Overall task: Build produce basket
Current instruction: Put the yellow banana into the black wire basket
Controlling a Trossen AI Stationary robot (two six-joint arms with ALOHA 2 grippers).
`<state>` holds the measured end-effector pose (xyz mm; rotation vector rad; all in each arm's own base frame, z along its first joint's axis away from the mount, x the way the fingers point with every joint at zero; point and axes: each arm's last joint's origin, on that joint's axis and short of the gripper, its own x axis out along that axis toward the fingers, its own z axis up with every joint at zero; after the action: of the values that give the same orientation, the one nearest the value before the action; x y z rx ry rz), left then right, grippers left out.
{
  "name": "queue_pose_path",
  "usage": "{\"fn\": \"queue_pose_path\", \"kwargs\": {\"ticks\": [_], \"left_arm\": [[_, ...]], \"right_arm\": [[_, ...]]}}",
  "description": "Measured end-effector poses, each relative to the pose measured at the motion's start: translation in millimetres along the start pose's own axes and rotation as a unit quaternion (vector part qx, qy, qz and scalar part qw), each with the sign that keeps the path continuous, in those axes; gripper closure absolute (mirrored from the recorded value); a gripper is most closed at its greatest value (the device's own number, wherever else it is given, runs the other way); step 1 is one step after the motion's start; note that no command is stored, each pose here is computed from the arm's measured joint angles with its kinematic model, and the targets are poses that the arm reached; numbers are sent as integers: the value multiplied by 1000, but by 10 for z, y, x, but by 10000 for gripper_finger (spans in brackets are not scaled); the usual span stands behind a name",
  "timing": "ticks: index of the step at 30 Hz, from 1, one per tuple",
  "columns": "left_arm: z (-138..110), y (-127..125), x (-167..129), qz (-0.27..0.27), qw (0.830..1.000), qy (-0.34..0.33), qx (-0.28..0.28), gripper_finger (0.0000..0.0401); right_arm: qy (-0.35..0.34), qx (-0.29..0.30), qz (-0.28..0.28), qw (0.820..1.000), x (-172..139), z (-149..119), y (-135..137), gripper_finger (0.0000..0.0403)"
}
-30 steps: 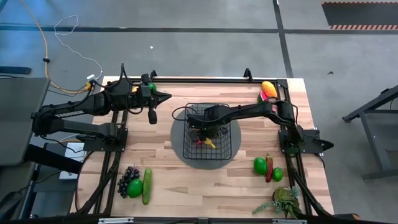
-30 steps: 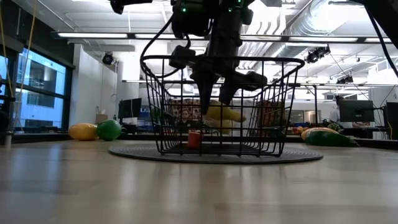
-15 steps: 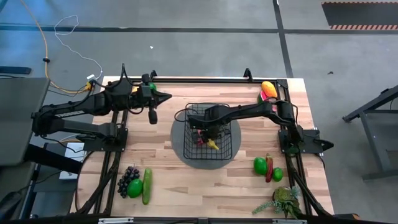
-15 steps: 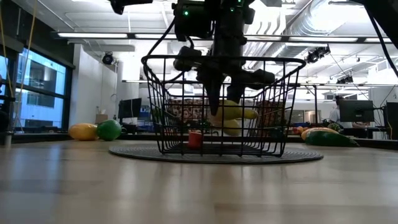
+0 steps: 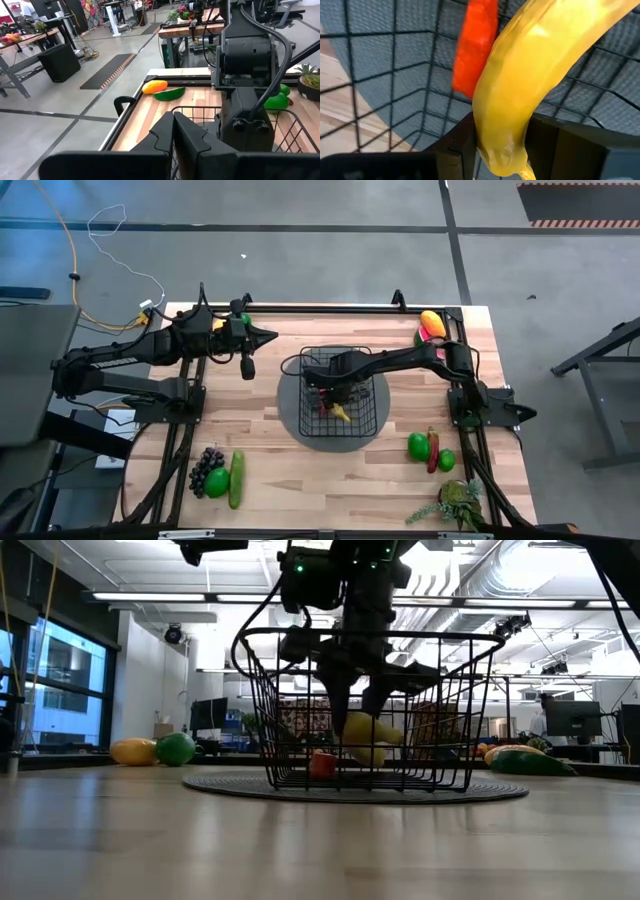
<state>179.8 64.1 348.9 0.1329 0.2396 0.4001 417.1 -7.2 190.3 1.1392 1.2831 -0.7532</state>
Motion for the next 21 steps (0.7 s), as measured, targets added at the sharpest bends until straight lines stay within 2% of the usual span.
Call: {"fn": "queue_pose_path", "kwargs": {"ticks": [8,16,21], "left_arm": [[0,-1,0,0,1000,0,0,401],[0,0,0,0,1000,0,0,401],[0,0,-1,0,1000,0,0,401]], "right_arm": [[22,5,-24,999,192,19,-19,290],[30,-3,-31,999,184,9,-36,290],[43,-8,-67,997,219,-8,-100,290]]}}
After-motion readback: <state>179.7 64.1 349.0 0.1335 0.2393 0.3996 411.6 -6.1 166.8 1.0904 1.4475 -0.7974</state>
